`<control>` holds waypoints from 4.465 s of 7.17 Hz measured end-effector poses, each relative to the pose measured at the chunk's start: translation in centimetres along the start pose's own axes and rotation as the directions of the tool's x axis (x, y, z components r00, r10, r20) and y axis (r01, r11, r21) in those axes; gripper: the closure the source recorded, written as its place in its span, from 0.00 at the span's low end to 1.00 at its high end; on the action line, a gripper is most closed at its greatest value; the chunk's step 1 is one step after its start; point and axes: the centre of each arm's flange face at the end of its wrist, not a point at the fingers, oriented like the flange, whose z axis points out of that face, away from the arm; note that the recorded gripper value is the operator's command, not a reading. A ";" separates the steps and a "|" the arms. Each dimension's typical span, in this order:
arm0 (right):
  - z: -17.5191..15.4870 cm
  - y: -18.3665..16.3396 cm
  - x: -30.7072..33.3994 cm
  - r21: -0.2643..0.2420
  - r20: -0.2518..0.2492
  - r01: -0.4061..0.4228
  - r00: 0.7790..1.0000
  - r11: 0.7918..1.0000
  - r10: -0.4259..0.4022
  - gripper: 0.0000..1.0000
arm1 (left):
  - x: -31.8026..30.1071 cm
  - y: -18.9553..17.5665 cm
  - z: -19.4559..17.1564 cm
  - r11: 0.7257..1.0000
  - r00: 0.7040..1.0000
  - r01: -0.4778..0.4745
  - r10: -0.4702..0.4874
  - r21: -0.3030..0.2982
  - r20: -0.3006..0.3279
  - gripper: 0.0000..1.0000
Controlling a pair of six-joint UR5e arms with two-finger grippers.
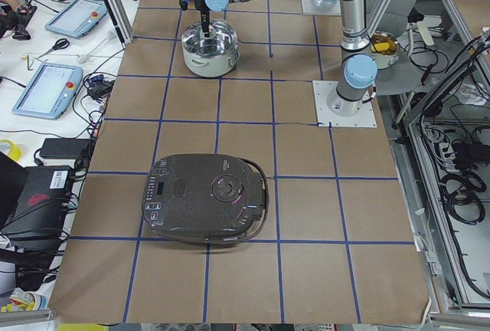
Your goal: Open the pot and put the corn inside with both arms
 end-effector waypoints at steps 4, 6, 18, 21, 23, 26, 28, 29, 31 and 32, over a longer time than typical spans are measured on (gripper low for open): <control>2.4 0.0 1.4 -0.017 -0.004 -0.017 1.000 1.000 0.017 0.89 | -1.4 -0.6 -2.3 0.999 1.000 0.007 -0.007 0.033 -0.014 0.98; 2.3 0.0 1.5 -0.017 0.003 -0.029 1.000 0.999 0.029 1.00 | -3.7 -0.7 -7.6 0.998 0.998 0.038 -0.036 0.056 -0.047 0.98; -17.8 5.4 -40.7 0.055 0.057 0.023 0.998 0.998 -0.026 0.89 | -36.2 -0.9 6.2 0.993 0.992 -0.121 0.121 0.005 -0.030 0.98; -15.1 7.6 -43.3 0.018 0.050 0.062 0.997 0.998 -0.063 0.24 | -36.6 -0.9 8.2 0.998 0.998 -0.056 0.056 -0.021 -0.013 0.98; -13.8 8.2 -43.4 0.016 0.052 0.062 0.997 0.998 -0.063 0.00 | -36.7 -1.0 9.6 0.999 1.000 -0.016 0.016 -0.036 -0.012 0.98; -15.1 8.0 -42.9 0.041 0.065 0.051 0.996 0.998 -0.054 0.00 | -37.0 -0.9 11.1 0.998 1.000 -0.008 0.009 -0.064 0.013 0.52; -19.6 6.4 -38.5 0.054 0.091 -0.005 0.996 0.999 0.000 0.00 | -37.0 -1.1 11.9 0.997 1.000 -0.007 0.008 -0.078 0.016 0.24; -22.1 5.4 -34.5 0.021 0.113 -0.053 0.992 0.998 0.050 0.00 | -37.0 -1.1 12.1 0.997 1.000 -0.006 0.007 -0.080 0.015 0.19; -26.5 4.8 -25.2 -0.048 0.105 -0.117 0.987 0.992 0.122 0.00 | -36.3 -1.3 11.6 0.997 0.999 0.028 -0.026 -0.074 0.019 0.08; -27.5 5.0 -20.8 -0.074 0.095 -0.111 0.988 0.991 0.118 0.00 | -35.0 -1.4 10.4 0.997 0.999 0.048 -0.047 -0.064 0.021 0.08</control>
